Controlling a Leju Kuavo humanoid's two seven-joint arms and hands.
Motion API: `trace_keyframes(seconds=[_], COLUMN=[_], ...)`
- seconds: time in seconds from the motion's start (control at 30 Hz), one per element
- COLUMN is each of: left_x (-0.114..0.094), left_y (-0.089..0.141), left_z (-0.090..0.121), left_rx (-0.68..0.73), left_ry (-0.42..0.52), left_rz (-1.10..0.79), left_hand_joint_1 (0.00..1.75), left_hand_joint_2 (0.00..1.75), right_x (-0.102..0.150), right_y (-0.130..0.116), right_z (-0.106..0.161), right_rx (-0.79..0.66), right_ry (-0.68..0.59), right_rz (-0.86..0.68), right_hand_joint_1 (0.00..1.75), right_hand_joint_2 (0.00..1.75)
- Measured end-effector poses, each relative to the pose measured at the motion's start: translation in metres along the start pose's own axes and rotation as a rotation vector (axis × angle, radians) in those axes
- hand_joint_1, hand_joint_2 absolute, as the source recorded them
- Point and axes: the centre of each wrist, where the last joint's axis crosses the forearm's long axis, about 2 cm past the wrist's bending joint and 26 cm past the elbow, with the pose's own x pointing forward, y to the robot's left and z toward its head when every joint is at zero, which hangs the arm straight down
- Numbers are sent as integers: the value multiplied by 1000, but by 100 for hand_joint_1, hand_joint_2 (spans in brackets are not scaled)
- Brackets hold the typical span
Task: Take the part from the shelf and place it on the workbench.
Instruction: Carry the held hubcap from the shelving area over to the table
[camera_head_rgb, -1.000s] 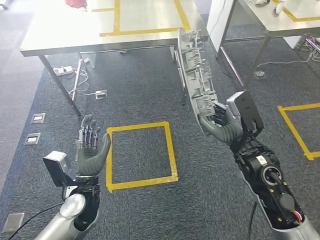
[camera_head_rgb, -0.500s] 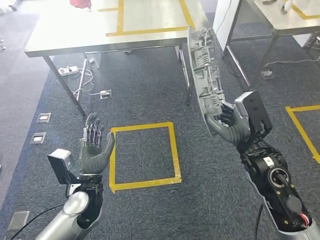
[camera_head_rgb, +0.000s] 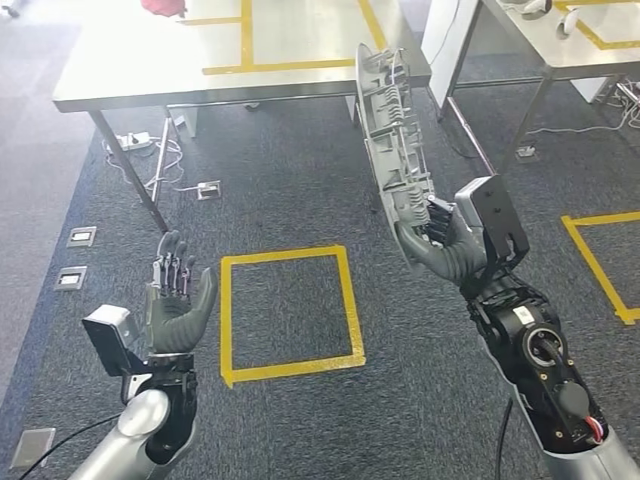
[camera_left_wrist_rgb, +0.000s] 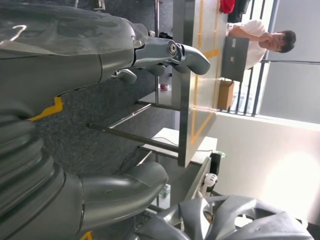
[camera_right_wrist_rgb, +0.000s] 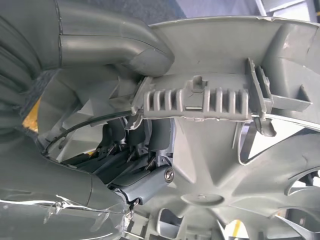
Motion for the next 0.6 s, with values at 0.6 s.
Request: trace_keyframes(seconds=[0.6], left_x=[0], left_y=[2], left_z=[1], left_rx=[-4], left_ry=[-6], left_rz=[-6], left_hand_joint_1=[0], left_hand_joint_2=[175], right_x=[2], right_y=[0], right_z=[-3], right_rx=[7], right_ry=[-10], right_rz=[3], right_hand_joint_1=[175], right_hand_joint_2=[175])
